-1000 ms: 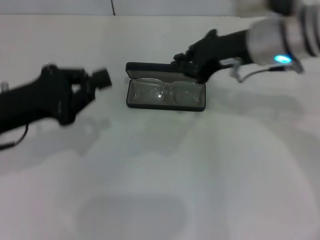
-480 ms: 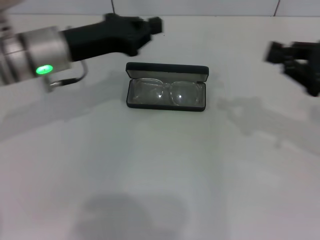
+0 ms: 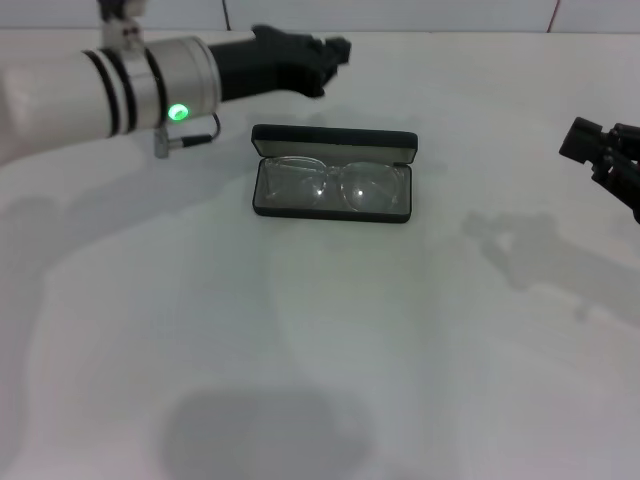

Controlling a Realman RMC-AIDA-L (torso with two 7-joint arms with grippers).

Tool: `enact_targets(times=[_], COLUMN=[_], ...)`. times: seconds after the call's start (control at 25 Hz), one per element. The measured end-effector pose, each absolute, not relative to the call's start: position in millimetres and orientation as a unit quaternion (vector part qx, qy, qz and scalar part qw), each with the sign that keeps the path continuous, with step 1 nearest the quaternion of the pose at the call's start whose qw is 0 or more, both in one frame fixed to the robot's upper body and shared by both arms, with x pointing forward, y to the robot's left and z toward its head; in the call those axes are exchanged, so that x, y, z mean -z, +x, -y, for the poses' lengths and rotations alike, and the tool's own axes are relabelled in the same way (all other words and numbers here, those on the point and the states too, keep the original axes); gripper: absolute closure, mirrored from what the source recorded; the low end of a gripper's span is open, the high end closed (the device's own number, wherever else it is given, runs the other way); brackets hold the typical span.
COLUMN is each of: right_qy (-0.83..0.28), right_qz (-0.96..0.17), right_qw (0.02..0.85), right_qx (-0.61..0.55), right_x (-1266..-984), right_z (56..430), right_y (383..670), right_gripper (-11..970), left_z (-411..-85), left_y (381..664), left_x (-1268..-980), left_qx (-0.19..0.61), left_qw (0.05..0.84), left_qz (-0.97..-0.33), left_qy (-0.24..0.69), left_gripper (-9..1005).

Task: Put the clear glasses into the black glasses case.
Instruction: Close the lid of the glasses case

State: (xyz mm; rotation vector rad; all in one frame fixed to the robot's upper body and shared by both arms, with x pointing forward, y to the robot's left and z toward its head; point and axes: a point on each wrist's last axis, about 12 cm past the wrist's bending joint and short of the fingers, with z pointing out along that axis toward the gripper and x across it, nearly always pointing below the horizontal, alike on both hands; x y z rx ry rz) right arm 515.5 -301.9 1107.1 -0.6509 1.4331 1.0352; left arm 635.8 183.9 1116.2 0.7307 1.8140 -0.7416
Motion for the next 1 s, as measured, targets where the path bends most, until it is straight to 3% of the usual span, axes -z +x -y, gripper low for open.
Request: enact_targets(times=[1.0], right_qy=[-0.294], right_qz=[-0.635], right_qw=[0.557], right_qx=[-0.447], right_x=[-1099.7], right_z=[278.0], right_y=[534.5], right_gripper=[862], left_z=[-191.4], left_y=[620.4], left_x=[-1075.2], left_qx=[0.281], left_qw=[0.455], left_qz=[-0.797], left_qy=[0.281], left_gripper=[858])
